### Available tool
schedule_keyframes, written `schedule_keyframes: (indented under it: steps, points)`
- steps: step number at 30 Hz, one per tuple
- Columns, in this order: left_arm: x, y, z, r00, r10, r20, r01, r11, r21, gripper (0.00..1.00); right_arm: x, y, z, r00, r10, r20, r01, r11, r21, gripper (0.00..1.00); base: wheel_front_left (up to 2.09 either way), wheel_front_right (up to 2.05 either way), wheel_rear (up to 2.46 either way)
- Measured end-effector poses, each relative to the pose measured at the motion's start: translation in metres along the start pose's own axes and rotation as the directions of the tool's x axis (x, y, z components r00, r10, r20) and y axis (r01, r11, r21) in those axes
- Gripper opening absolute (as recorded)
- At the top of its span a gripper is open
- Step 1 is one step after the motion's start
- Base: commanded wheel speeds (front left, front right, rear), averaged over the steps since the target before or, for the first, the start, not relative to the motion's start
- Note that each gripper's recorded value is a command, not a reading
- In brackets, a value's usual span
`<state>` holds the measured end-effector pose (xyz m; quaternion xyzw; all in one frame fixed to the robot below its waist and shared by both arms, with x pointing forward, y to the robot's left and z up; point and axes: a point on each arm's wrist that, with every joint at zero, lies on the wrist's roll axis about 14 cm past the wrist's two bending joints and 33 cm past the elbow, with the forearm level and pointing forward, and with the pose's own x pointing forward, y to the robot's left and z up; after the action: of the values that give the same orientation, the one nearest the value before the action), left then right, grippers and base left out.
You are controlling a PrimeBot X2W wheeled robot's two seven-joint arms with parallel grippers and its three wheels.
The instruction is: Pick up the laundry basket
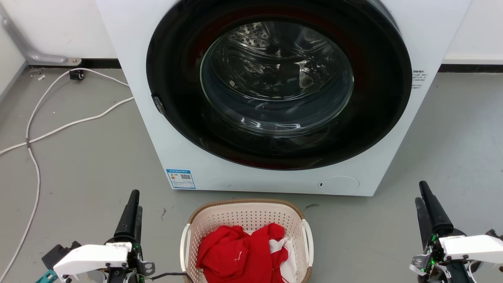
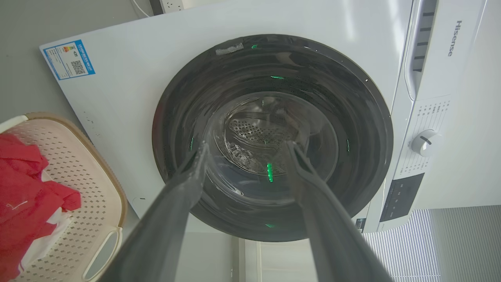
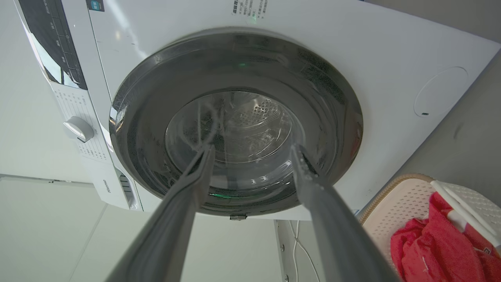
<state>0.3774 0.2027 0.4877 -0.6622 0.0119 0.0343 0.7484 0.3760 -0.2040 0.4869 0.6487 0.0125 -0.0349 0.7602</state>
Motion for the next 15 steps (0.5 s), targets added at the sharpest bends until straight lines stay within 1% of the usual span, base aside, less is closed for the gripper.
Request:
schedule_keyframes:
  steps: [4, 7, 11, 15]
  points:
    - [0.001, -0.007, 0.002, 1.0, -0.012, 0.012, 0.011, 0.997, 0.074, 1.0, 0.001, 0.008, 0.001, 1.0, 0.023, 0.005, -0.022, 0.995, -0.096, 1.0, 0.0, 0.0, 0.0]
    - [0.002, -0.012, 0.002, 1.0, -0.02, 0.017, 0.018, 0.991, 0.134, 1.0, 0.0, 0.013, -0.002, 0.999, 0.038, -0.001, -0.038, 0.983, -0.178, 1.0, 0.0, 0.0, 0.0]
    - [0.003, -0.017, -0.001, 1.0, -0.025, 0.015, 0.021, 0.975, 0.221, 1.0, -0.001, 0.018, -0.006, 0.998, 0.054, -0.01, -0.055, 0.959, -0.277, 1.0, 0.0, 0.0, 0.0]
    - [0.004, -0.021, -0.005, 1.0, -0.024, 0.012, 0.019, 0.952, 0.305, 1.0, -0.001, 0.025, -0.01, 0.997, 0.075, -0.022, -0.078, 0.925, -0.373, 1.0, 0.0, 0.0, 0.0]
